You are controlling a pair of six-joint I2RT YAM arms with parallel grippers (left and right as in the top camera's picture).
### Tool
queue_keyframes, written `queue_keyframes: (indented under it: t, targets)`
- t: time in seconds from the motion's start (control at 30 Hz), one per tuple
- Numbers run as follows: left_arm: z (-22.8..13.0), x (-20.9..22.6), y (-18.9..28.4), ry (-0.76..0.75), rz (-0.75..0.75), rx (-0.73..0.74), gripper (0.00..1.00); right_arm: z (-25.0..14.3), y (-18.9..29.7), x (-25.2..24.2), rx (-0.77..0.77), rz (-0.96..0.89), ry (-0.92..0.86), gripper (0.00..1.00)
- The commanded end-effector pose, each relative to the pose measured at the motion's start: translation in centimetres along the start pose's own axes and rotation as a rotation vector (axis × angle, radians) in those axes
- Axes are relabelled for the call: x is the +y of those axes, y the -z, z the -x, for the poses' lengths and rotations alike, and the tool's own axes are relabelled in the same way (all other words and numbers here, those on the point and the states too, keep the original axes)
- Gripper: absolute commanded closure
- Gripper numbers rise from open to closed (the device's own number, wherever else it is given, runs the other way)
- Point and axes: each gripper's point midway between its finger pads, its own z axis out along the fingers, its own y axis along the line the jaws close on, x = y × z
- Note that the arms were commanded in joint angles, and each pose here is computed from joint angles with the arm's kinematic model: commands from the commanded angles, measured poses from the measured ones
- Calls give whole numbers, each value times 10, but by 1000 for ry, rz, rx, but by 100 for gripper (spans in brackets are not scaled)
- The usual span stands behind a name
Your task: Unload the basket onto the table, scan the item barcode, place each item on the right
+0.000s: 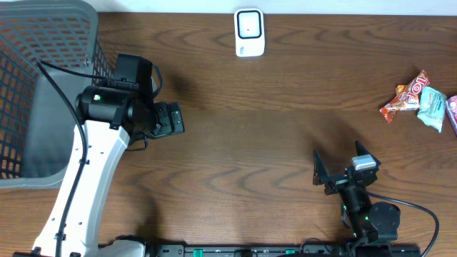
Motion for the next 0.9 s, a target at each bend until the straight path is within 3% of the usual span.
queue_keyframes:
  t: [0.0,0.27,0.47,0.87]
  targets:
    - [0,1,0,11,7,1,2,0,0,-2,-1,-8,8,1]
    - [0,1,0,12,7,1,2,0,0,-1,-1,-7,8,1]
    - [0,1,0,12,7,1,2,-4,2,-24,22,-138,142,1]
    - [0,1,0,11,7,1,2,-5,2,-26,27,-150,122,1]
